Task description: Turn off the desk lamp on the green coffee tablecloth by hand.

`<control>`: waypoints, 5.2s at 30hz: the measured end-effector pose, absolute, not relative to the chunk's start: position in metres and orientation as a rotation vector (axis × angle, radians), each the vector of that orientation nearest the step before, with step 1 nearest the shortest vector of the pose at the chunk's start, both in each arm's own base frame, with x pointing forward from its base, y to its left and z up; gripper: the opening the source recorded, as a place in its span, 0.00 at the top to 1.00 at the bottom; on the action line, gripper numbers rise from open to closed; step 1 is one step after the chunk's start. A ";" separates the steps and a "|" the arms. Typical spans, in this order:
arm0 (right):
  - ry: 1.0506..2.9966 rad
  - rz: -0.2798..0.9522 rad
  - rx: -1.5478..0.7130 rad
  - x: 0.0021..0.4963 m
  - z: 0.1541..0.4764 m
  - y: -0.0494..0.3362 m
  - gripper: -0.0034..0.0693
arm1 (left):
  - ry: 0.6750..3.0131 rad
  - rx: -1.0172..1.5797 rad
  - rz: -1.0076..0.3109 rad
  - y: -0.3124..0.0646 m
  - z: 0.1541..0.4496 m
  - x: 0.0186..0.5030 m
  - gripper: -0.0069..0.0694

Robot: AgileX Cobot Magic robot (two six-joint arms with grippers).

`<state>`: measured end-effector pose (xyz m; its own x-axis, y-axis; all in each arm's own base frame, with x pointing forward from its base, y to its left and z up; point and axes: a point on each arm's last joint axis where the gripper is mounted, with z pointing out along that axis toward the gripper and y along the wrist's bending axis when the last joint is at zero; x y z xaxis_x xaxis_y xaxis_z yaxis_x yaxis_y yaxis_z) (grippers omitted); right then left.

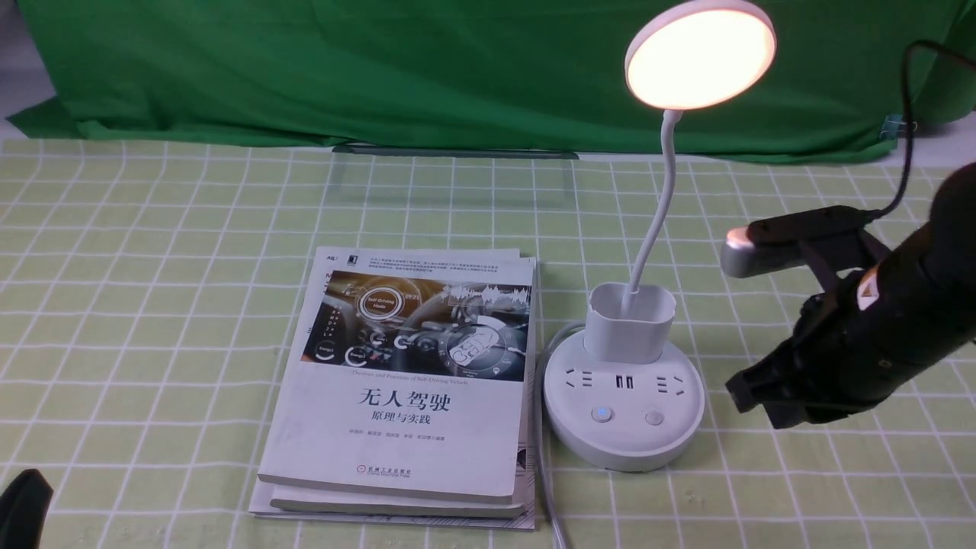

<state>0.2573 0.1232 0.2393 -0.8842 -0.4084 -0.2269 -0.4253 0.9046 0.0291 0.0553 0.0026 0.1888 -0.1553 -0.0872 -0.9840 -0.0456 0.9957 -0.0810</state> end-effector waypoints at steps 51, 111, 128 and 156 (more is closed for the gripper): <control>2.856 0.170 -0.784 0.307 0.210 0.189 0.89 | 1.727 -0.099 -0.036 0.003 0.189 0.055 0.37; 2.796 0.191 -0.772 0.222 0.241 0.139 0.89 | 1.727 -0.099 -0.036 0.003 0.189 0.055 0.37; 2.356 0.313 -0.661 0.151 0.312 0.096 0.88 | 1.727 -0.099 -0.036 0.003 0.189 0.055 0.37; 1.854 -0.099 -0.127 0.059 0.195 0.000 0.90 | 1.727 -0.099 -0.036 0.003 0.189 0.055 0.37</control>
